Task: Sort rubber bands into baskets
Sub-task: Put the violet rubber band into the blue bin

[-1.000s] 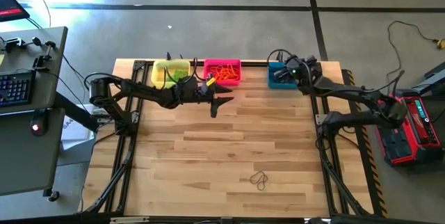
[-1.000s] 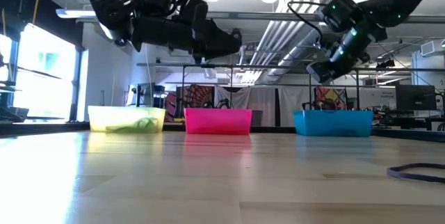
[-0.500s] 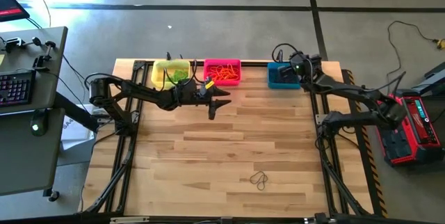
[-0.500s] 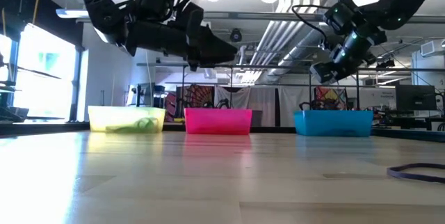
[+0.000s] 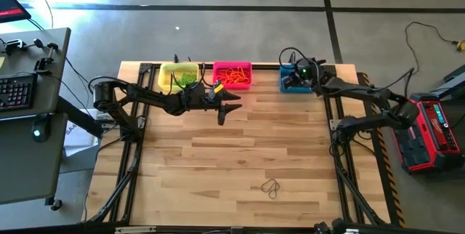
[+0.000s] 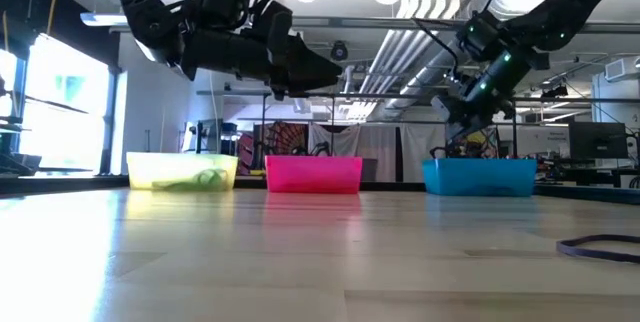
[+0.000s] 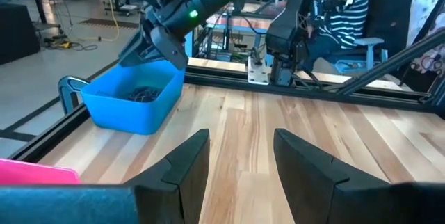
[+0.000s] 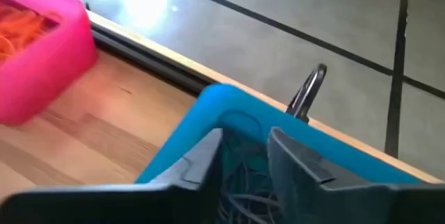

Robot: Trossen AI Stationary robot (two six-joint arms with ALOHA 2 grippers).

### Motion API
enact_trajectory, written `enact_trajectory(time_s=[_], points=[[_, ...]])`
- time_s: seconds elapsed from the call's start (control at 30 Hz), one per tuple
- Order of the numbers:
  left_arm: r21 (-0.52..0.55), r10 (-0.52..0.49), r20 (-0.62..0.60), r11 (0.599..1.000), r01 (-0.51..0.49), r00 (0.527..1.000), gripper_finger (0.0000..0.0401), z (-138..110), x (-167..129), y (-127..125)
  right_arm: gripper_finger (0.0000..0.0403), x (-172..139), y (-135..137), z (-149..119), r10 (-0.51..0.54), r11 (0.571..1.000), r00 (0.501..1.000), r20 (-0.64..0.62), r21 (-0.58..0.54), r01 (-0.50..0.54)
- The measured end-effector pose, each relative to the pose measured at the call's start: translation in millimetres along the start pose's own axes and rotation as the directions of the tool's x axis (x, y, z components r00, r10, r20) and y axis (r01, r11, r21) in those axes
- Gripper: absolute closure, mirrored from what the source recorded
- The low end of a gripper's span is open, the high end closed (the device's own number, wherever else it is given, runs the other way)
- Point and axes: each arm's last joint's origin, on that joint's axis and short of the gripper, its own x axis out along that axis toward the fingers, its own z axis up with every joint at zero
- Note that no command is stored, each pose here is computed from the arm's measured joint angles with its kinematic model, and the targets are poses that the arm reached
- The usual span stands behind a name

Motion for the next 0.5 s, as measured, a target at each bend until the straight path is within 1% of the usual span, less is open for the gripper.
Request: enact_trajectory(time_s=[0.1,0.17,0.23,0.3,0.37,0.43,0.5], points=[[0.000,-0.002,0.000,1.000,0.002,1.000,0.0246,0.0,0.0,0.0,0.0271,-6.9,0.3,7.8,0.009,1.000,1.000,0.013,0.012,-0.009],[0.002,-0.002,0.001,1.000,0.002,1.000,0.0246,-1.1,-0.8,-0.1,0.0258,-15.4,2.8,13.8,0.028,1.000,1.000,0.015,0.008,-0.028],[0.008,-0.001,-0.007,1.000,0.001,1.000,0.0247,-3.6,-2.1,-0.2,0.0253,-27.3,9.3,19.2,0.086,0.996,0.996,0.013,-0.022,-0.086],[0.008,-0.001,-0.016,1.000,0.001,1.000,0.0247,-6.6,-3.6,-0.3,0.0253,-40.4,20.5,19.5,0.187,0.979,0.982,0.002,-0.080,-0.186],[0.014,-0.001,-0.008,1.000,0.001,1.000,0.0247,-7.8,-5.0,-0.5,0.0254,-55.3,35.9,15.2,0.320,0.936,0.947,-0.027,-0.147,-0.321],[0.025,-0.001,0.001,1.000,0.001,1.000,0.0247,-8.9,-6.4,-0.6,0.0255,-71.3,53.3,7.1,0.444,0.867,0.892,-0.085,-0.209,-0.452],[0.028,0.001,0.006,1.000,-0.001,1.000,0.0247,-10.6,-8.2,-0.1,0.0256,-86.3,70.2,-6.1,0.512,0.800,0.841,-0.174,-0.261,-0.541]])
